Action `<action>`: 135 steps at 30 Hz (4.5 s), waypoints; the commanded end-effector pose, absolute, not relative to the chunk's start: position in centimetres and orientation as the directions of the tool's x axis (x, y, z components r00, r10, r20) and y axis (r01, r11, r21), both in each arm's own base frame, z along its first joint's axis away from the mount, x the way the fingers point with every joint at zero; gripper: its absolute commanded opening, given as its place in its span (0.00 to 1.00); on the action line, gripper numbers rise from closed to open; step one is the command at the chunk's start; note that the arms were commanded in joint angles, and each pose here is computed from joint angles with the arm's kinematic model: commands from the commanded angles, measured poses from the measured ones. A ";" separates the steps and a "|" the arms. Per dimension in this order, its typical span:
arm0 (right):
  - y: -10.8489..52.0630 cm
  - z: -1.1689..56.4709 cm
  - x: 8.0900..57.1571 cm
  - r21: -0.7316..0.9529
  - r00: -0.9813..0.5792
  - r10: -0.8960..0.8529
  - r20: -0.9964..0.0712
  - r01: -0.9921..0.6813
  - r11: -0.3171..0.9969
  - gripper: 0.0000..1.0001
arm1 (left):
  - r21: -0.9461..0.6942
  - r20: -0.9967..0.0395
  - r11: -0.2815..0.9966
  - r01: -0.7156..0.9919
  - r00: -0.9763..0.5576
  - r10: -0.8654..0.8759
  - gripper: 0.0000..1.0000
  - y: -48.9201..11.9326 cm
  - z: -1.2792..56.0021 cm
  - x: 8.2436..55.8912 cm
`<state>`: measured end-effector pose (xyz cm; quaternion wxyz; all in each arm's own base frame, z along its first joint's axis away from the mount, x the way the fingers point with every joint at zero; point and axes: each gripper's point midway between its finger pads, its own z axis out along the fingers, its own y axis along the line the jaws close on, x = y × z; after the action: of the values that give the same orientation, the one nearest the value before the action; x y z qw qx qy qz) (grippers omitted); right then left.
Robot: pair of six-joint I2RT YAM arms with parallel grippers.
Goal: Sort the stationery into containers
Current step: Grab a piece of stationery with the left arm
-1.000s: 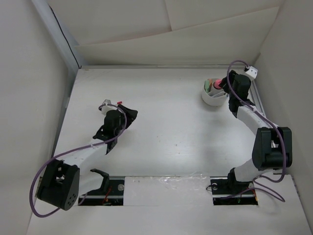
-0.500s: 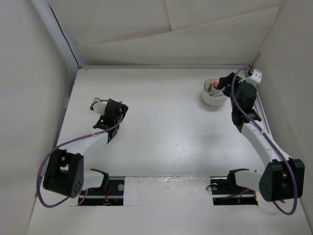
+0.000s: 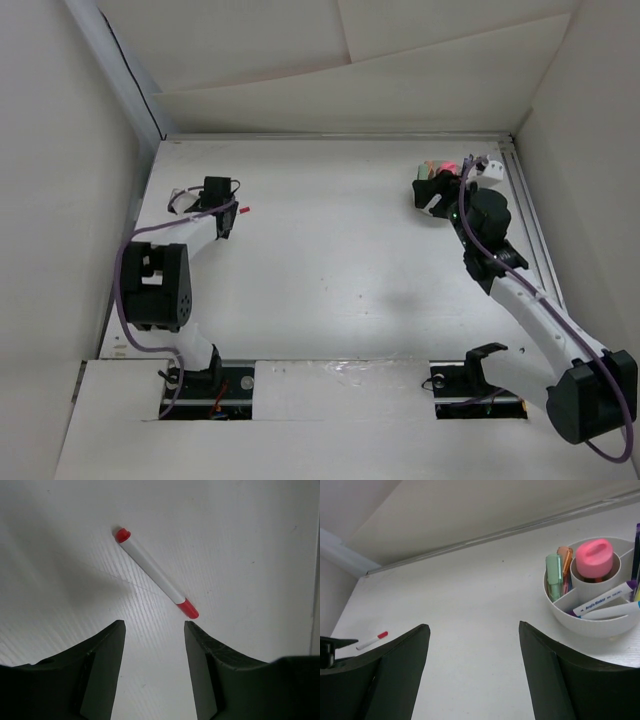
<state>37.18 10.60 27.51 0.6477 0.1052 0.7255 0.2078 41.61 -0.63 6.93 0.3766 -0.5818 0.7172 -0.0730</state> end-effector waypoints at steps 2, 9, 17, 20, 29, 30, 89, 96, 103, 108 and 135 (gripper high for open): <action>11.5 28.1 36.0 0.429 -0.147 0.408 -0.901 -0.167 0.888 0.78 | -0.425 -0.421 0.225 -0.877 -0.028 -0.906 0.44 -0.1 5.9 42.2; 11.9 27.7 35.3 0.422 -0.162 0.395 -0.904 -0.190 0.887 0.78 | -0.348 -0.361 0.151 -0.925 -0.016 -0.932 0.43 -0.4 3.7 42.3; 12.3 27.7 35.1 0.423 -0.171 0.393 -0.904 -0.209 0.882 0.78 | -0.357 -0.349 0.143 -0.923 -0.010 -0.937 0.42 -0.3 3.5 42.9; 12.3 27.7 35.1 0.423 -0.171 0.393 -0.904 -0.209 0.882 0.78 | -0.332 -0.355 0.135 -0.934 -0.009 -0.935 0.41 -0.1 3.0 42.8; 12.5 28.4 34.7 0.425 -0.162 0.396 -0.904 -0.233 0.875 0.78 | -0.414 -0.322 0.084 -0.906 0.059 -0.945 0.41 -0.3 3.9 43.4; 12.5 28.4 34.7 0.425 -0.162 0.396 -0.904 -0.233 0.875 0.78 | -0.422 -0.321 0.084 -0.903 0.062 -0.945 0.41 -0.3 4.1 43.0; 13.2 26.9 35.8 0.418 -0.243 0.357 -0.902 -0.281 0.864 0.78 | -0.460 -0.431 0.461 -0.759 -0.263 -0.863 0.00 -3.4 5.4 39.9; 14.8 26.8 36.1 0.408 -0.261 0.336 -0.905 -0.302 0.862 0.78 | -0.577 -0.447 0.398 -0.714 -0.132 -0.885 0.09 -1.4 11.3 41.5; 15.1 26.4 36.1 0.402 -0.273 0.323 -0.906 -0.317 0.859 0.78 | -0.520 -0.386 0.351 -0.779 -0.153 -0.910 0.28 -0.1 9.1 44.8; 15.7 27.0 36.1 0.395 -0.270 0.313 -0.911 -0.341 0.853 0.79 | -0.454 -0.442 0.356 -0.817 -0.141 -0.886 0.42 1.7 8.7 46.7; 16.8 26.5 36.0 0.398 -0.299 0.299 -0.906 -0.364 0.842 0.79 | -0.307 -0.407 0.320 -0.896 -0.180 -0.895 0.39 4.3 3.0 46.7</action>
<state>35.61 15.90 23.52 0.5656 -0.0043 0.7800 0.2676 46.52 4.68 3.15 0.2736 -0.5857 0.7630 0.0064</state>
